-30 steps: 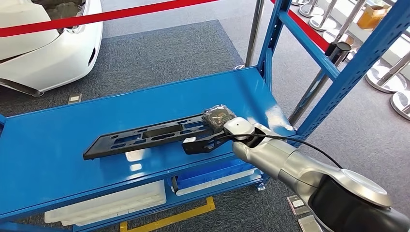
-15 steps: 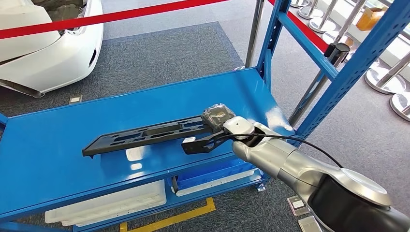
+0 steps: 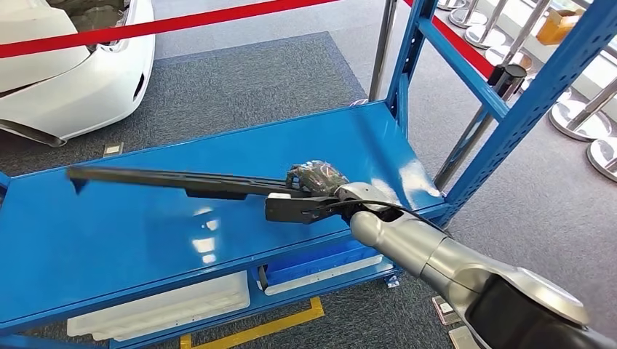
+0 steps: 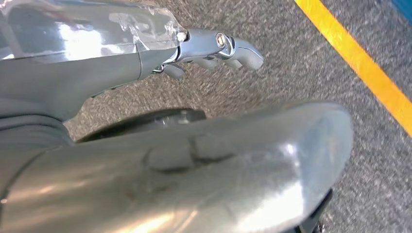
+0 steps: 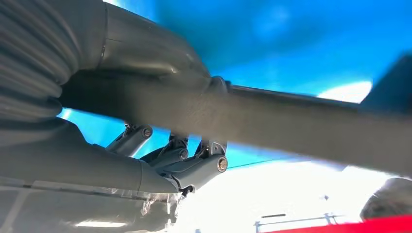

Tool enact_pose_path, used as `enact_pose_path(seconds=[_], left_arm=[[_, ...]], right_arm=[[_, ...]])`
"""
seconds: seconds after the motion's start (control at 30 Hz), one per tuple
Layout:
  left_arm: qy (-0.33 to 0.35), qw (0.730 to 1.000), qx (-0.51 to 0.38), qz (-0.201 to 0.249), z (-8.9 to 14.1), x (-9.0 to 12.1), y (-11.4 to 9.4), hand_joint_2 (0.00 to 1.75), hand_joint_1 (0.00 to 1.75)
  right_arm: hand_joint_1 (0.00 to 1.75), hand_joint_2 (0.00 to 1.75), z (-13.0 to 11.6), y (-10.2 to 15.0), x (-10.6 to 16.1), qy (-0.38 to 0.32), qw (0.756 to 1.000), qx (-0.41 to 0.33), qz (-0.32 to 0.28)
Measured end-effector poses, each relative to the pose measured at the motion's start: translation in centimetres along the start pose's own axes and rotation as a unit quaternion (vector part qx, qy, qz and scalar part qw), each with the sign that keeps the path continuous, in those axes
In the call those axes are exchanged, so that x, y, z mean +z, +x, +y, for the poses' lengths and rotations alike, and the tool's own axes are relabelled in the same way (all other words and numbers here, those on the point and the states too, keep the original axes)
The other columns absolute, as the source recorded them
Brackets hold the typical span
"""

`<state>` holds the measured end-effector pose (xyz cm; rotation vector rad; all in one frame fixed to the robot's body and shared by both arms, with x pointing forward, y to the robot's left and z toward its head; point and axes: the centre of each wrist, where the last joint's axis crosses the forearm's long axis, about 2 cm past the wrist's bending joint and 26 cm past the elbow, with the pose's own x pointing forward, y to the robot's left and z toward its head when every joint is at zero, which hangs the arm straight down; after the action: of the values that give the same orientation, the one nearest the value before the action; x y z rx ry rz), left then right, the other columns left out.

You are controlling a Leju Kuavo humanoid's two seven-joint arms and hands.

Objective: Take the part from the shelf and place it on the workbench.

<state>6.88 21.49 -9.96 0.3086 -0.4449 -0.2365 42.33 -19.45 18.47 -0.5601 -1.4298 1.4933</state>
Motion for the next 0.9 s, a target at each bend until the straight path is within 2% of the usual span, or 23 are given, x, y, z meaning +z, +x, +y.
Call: enact_pose_path(seconds=[0.13,0.2,0.33,0.47,0.67,0.9], left_arm=[[0.005,1.000,0.010,0.002,0.0,0.0,-0.1,0.00,0.00],[0.010,1.000,0.021,0.003,0.0,0.0,-0.2,0.00,0.00],[0.019,0.999,0.043,0.002,0.1,0.0,-0.3,0.00,0.00],[0.021,0.998,0.058,0.003,0.1,0.0,-0.4,0.00,0.00],[0.016,0.997,0.069,0.009,0.1,0.0,-0.4,0.00,0.00],[0.014,0.998,0.066,0.009,0.1,0.0,-0.4,0.00,0.00]], right_arm=[[1.75,1.75,0.1,0.3,0.6,-0.021,0.999,-0.046,-0.017],[1.75,1.75,0.5,0.3,1.0,-0.041,0.994,-0.094,-0.039],[1.75,1.75,1.4,1.4,2.3,-0.101,0.963,-0.229,-0.098],[1.75,1.75,2.1,2.7,3.8,-0.125,0.936,-0.300,-0.135],[1.75,1.75,1.8,4.4,5.7,-0.162,0.904,-0.348,-0.189],[1.75,1.75,2.0,4.9,7.1,-0.186,0.890,-0.361,-0.209]])
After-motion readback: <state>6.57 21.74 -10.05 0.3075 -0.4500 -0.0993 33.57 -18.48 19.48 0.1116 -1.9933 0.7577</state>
